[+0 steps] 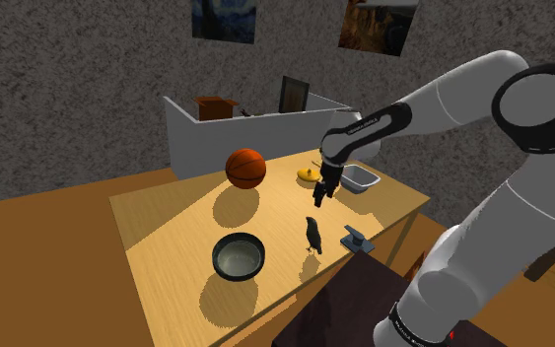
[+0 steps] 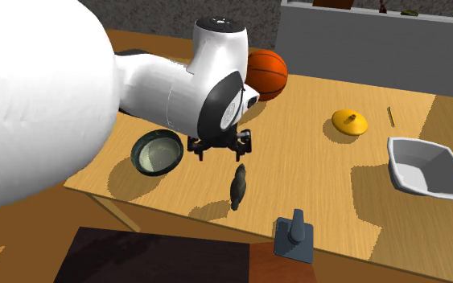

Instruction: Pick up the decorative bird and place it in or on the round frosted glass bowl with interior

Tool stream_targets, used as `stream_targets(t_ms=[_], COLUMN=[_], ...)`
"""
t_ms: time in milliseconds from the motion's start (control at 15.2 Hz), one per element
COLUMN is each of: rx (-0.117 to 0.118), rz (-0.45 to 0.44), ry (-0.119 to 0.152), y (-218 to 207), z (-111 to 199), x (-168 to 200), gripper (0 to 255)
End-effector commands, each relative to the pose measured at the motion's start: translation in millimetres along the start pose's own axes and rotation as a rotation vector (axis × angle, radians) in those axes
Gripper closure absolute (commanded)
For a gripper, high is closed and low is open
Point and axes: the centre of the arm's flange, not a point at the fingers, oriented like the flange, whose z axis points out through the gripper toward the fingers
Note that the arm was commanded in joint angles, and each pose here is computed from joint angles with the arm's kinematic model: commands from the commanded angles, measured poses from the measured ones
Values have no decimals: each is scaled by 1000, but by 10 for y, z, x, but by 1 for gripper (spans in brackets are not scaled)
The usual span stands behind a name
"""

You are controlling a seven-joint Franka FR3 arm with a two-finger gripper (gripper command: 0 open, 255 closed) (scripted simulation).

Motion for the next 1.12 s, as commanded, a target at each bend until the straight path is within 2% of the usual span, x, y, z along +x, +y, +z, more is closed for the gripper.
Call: stream_targets(t_ms=[0, 660, 1056], rx=[5, 36, 38], rz=[7, 38, 39], ry=[-3, -21, -22], y=[132, 733, 751], z=[251, 1414, 1733], x=[80, 406, 414], gripper=[0, 0, 0])
